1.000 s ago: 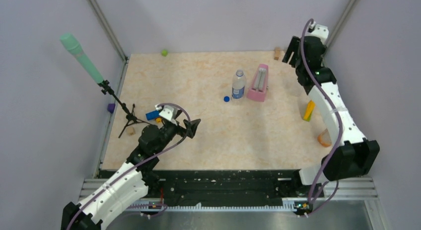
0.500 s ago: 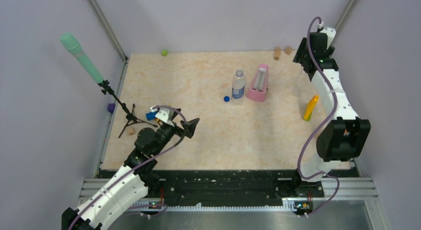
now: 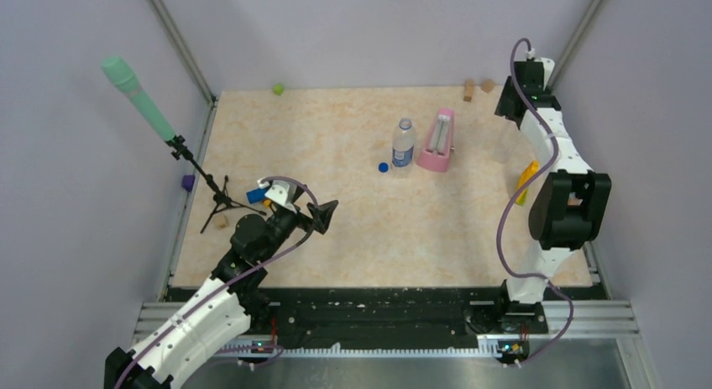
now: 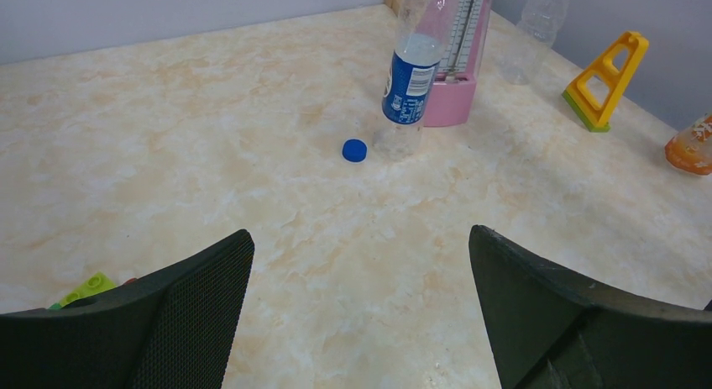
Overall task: Unscrew the bottle caps
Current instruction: Pick up the plastic bottle at the center of the board.
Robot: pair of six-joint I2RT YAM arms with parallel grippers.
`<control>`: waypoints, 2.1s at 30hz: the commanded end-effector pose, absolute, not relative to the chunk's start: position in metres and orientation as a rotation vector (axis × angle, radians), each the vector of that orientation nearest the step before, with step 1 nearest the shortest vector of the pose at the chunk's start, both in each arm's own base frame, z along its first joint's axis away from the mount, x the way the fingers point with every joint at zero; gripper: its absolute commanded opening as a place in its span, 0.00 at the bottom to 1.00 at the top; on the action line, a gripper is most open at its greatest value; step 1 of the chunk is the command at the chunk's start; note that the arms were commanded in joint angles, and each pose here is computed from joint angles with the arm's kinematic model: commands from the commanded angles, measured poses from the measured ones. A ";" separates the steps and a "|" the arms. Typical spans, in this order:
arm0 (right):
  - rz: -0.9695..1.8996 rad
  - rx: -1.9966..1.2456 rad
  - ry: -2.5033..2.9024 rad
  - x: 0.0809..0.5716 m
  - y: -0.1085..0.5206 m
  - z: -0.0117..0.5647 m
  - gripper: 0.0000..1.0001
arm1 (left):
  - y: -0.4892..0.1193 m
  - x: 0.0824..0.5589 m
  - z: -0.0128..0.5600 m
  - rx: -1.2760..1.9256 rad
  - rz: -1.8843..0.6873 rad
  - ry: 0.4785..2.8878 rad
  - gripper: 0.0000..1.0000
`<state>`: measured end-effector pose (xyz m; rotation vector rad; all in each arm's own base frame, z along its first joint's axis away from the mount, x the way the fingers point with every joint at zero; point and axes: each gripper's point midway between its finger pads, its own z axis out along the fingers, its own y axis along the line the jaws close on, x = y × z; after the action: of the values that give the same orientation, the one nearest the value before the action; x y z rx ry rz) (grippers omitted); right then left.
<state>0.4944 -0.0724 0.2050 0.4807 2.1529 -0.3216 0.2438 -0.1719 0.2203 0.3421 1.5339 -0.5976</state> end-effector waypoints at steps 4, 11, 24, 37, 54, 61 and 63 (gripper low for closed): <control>-0.343 0.442 2.118 0.507 -0.082 0.220 0.53 | -0.161 0.248 0.235 0.263 -0.570 1.481 0.99; -0.328 0.429 2.137 0.501 -0.078 0.223 0.14 | -0.142 0.249 0.238 0.137 -0.544 1.446 0.99; 0.162 0.358 2.038 0.355 0.021 0.281 0.05 | -0.141 0.244 0.240 0.113 -0.559 1.540 0.99; 1.015 0.096 1.921 0.239 0.158 0.269 0.00 | -0.199 0.210 0.264 0.451 -0.839 1.451 0.98; 1.424 -0.082 1.751 0.205 0.264 0.234 0.00 | -0.283 0.164 0.212 0.970 -1.210 1.612 0.97; 1.521 -0.108 1.681 0.203 0.275 0.239 0.00 | -0.297 0.167 0.185 1.030 -1.148 1.735 0.93; 1.559 -0.104 1.646 0.201 0.276 0.241 0.00 | -0.300 0.162 0.177 1.075 -1.145 1.758 0.89</control>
<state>0.2053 0.2695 0.2024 -0.0765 1.8544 1.4326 0.1671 -0.2917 0.1761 0.9886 1.7673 -1.1706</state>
